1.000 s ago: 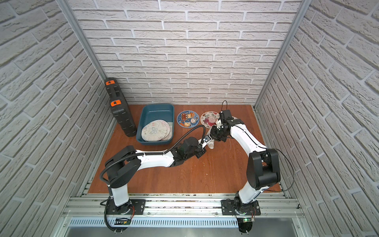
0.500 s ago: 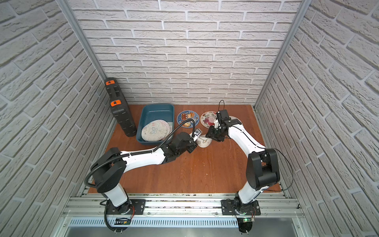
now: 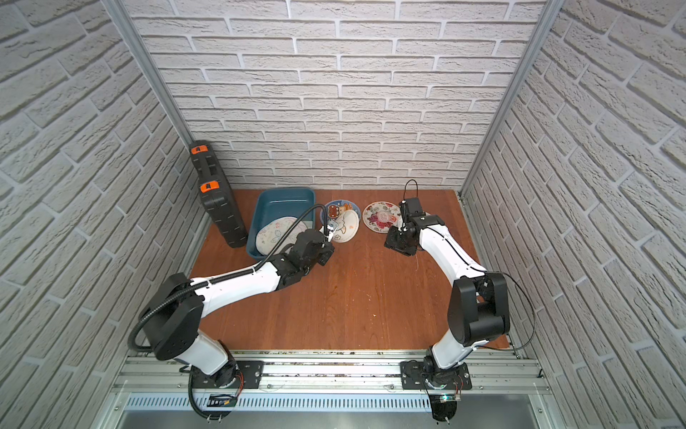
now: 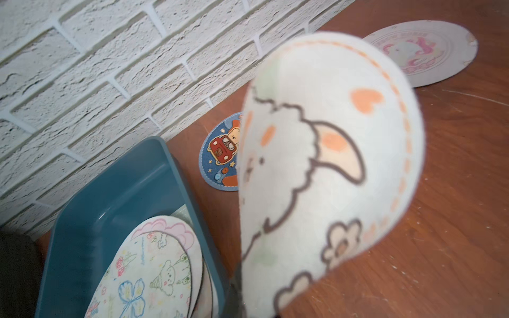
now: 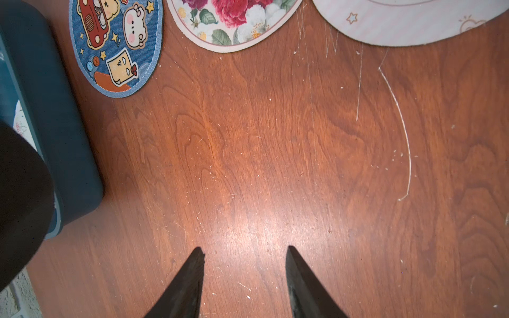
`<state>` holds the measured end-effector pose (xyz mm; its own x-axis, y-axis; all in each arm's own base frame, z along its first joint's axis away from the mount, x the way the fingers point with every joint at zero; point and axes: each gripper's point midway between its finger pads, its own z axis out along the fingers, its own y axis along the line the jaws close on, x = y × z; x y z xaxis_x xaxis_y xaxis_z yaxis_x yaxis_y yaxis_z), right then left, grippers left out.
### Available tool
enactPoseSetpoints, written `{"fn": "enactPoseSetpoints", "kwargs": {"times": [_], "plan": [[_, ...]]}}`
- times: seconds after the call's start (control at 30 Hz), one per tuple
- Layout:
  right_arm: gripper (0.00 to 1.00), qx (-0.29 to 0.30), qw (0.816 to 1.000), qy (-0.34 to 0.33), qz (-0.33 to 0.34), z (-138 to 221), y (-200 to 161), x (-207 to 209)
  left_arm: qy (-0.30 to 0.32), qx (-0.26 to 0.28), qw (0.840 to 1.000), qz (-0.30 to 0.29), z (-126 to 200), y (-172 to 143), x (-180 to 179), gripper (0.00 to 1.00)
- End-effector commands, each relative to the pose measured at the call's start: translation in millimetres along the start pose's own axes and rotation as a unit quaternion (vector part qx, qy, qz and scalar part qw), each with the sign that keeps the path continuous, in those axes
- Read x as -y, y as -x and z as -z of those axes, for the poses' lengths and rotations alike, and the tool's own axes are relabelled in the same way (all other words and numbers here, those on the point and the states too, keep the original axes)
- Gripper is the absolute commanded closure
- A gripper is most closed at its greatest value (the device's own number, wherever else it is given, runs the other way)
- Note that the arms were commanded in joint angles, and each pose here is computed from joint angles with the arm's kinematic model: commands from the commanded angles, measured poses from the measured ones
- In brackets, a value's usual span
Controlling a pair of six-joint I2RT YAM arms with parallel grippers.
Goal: Put the coasters into the storage box
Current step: Pick up the coaster from the center of the board, then place the coaster in the storage box.
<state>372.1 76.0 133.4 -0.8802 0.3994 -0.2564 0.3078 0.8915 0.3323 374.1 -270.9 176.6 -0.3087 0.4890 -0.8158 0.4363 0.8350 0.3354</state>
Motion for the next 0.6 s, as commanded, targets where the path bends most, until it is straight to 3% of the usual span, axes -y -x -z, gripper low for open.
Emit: {"fn": "enactPoseSetpoints", "kwargs": {"times": [0.0,0.33,0.57], "plan": [[0.51,0.011,1.0,-0.004,0.012,8,-1,2,0.059,-0.014,0.998,0.027,4,4,-48,1.0],[0.52,-0.006,1.0,-0.013,0.013,-5,-8,9,0.173,-0.098,0.978,0.064,1,-33,-140,1.0],[0.53,-0.016,1.0,-0.01,0.01,-11,-12,9,0.21,-0.171,0.961,0.051,-19,-76,-168,1.0]]}}
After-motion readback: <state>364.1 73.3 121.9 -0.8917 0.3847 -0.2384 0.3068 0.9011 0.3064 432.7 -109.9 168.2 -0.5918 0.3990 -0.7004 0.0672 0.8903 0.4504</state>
